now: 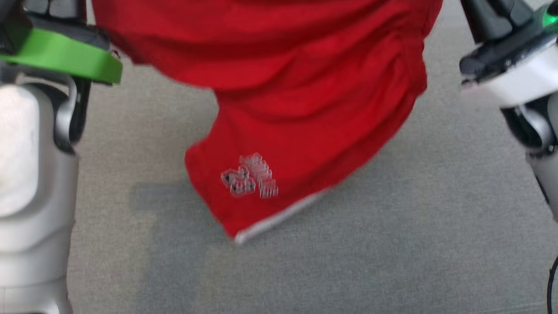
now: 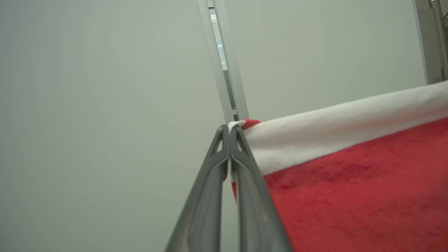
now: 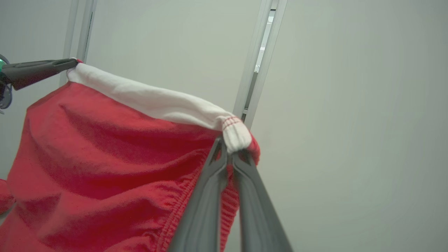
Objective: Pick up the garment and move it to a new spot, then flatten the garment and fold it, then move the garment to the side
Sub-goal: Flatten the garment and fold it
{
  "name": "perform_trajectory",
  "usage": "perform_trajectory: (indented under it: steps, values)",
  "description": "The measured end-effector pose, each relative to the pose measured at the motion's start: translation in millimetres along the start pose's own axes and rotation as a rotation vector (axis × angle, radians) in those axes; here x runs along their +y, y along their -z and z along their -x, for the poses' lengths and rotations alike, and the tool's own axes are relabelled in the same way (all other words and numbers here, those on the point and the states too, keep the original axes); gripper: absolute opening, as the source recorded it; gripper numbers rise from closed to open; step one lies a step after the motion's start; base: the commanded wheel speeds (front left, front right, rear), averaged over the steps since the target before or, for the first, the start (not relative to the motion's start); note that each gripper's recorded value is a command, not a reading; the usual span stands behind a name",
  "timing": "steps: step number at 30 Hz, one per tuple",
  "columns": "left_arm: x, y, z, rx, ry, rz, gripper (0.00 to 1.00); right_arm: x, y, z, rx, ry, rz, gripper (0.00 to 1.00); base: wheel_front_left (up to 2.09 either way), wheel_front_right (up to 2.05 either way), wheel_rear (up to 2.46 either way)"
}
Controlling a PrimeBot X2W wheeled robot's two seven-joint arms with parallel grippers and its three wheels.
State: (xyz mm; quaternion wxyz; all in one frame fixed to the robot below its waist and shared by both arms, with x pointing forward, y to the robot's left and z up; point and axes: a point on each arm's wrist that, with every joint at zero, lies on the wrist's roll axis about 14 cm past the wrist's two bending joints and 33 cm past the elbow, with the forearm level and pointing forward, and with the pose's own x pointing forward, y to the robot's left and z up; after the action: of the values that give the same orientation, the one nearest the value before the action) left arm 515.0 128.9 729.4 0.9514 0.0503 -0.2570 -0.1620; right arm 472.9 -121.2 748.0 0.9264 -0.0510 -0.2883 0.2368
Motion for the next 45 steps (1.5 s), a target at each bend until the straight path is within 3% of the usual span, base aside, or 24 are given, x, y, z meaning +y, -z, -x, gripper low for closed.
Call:
perform_trajectory:
  steps: [10,15,18,22,26,37,45]
  values:
    - [37.7,28.0,-63.1,-0.075,-0.120,-0.034,0.00,-33.2,54.5,-69.3,0.005,-0.012,0.168,0.00,0.00,0.00,0.00]
    - [36.4,106.0,-36.4,0.108,-0.150,0.035,0.00,-19.8,116.5,-67.5,0.126,-0.036,0.107,0.00,0.00,0.00,0.00]
    - [35.9,149.7,0.5,0.221,-0.194,0.094,0.00,-3.9,153.9,-47.0,0.210,-0.048,0.036,0.00,0.00,0.00,0.00]
    - [24.2,198.4,68.2,0.371,-0.276,0.198,0.00,31.4,207.0,12.3,0.380,-0.072,-0.077,0.00,0.00,0.00,0.00]
    - [-3.8,233.0,145.5,0.542,-0.319,0.283,0.00,49.1,225.9,67.4,0.487,-0.033,-0.176,0.00,0.00,0.00,0.00]
    - [-42.6,234.5,287.7,0.774,-0.436,0.381,0.00,108.2,219.9,180.3,0.657,0.033,-0.362,0.00,0.00,0.00,0.00]
    - [-64.6,214.4,345.8,0.840,-0.467,0.410,0.00,131.3,198.9,230.8,0.707,0.067,-0.408,0.00,0.00,0.00,0.00]
